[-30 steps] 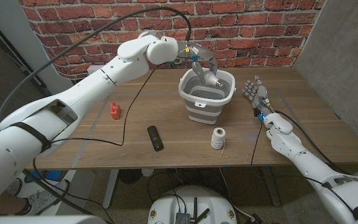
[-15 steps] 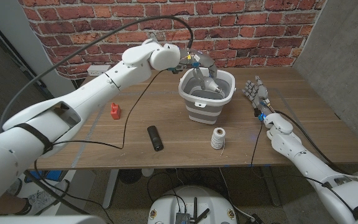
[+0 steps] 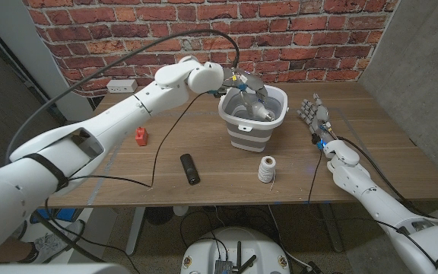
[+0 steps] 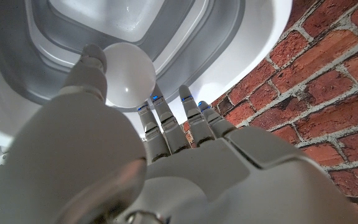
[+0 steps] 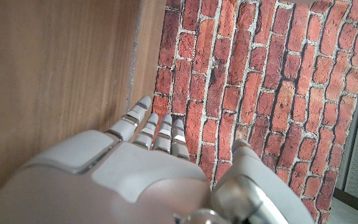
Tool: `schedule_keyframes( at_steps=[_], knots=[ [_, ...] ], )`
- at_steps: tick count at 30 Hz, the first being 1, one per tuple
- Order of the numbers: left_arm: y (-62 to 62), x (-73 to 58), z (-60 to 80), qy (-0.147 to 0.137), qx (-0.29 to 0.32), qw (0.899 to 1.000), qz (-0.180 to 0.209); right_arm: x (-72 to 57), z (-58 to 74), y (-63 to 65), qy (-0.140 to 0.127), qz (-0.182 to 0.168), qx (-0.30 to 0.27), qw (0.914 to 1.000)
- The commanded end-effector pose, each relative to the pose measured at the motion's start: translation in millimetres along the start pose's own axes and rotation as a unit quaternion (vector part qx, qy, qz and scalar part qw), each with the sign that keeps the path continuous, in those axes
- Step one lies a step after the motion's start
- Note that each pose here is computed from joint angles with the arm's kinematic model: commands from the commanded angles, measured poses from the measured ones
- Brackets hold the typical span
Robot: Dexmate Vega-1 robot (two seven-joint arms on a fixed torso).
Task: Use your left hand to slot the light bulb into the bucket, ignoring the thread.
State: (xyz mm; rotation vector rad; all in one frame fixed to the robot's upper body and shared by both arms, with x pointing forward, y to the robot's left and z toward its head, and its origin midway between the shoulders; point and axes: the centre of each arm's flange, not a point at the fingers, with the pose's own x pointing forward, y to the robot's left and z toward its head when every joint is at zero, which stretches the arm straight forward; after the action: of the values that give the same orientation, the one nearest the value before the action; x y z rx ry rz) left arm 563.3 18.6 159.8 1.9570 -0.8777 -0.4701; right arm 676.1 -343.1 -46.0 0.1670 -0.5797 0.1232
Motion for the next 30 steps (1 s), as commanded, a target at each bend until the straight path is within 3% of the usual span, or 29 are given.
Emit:
schedule_keyframes(
  at_steps=[1, 20, 30],
  knots=[
    [-15.6, 9.5, 6.8, -0.006, -0.018, 1.0, -0.018, -4.8, -2.2, -0.9, 0.003, -0.002, 0.003, 1.0],
    [-38.5, 23.4, 13.7, -0.006, -0.028, 0.998, -0.05, -6.0, -5.1, 0.3, 0.004, 0.0, 0.005, 1.0],
    [-31.1, 23.1, 11.2, 0.007, -0.024, 0.997, -0.074, -8.2, -6.0, 1.1, 0.006, 0.003, 0.006, 1.0]
  ],
)
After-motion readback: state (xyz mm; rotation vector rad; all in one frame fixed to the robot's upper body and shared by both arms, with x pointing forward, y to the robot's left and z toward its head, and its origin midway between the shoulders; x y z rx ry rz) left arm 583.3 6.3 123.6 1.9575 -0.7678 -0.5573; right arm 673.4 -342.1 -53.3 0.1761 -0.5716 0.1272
